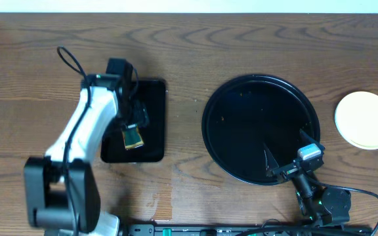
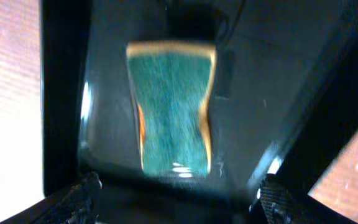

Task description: Clean dirty plates on tray and stack at the side

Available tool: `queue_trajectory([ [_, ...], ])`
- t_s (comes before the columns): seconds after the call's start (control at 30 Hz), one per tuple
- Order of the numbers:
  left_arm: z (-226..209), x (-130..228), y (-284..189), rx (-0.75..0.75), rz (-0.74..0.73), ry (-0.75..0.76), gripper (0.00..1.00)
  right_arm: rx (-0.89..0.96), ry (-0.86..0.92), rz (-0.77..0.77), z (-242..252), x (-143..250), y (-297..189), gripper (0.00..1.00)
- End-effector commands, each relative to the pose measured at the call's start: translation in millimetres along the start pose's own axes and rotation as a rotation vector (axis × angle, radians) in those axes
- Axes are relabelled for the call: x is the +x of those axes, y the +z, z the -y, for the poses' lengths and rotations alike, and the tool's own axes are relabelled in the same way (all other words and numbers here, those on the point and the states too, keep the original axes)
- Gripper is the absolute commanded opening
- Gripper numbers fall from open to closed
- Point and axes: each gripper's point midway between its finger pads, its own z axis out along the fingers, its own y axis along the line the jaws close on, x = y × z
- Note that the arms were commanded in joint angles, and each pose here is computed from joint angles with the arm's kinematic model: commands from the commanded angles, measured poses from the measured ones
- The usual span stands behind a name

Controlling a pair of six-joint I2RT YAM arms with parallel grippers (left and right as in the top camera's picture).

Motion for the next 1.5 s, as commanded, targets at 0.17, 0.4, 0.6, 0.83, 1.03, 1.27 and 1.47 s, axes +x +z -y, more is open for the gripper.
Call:
queue_trajectory([
  [0.17,3.1,5.4,-55.8,0.126,0.424,0.036,0.82,0.002,-0.019,0.001,-0.2,0.3,-0.1,0.99],
  [0.4,6.9,-13.2,-113.9,0.353,0.961,0.002,0.83,0.002,-0.019,0.001,-0.2,0.3,-0.1,0.99],
  [0.6,-20.1,6.5,-132.0,0.46,1.31,-0.063,0.83,0.002,-0.019,0.001,-0.2,0.3,-0.1,0.99],
  [0.83,-43.2,26.8,-120.7,0.46,1.439,-0.116,0.83,0.002,-0.019,0.001,-0.2,0.3,-0.1,0.99],
  [1.03,-53.3,33.7,-110.9,0.449,1.505,-0.153,0.83,0.002,-0.019,0.001,-0.2,0.3,-0.1,0.99],
  [1.27,-58.3,38.1,-75.0,0.382,1.382,-0.163,0.83,0.002,-0.019,0.001,-0.2,0.3,-0.1,0.99],
  [1.47,-57.9,39.5,-66.2,0.359,1.35,-0.142,0.83,0.002,-0.019,0.001,-0.2,0.3,-0.1,0.99],
])
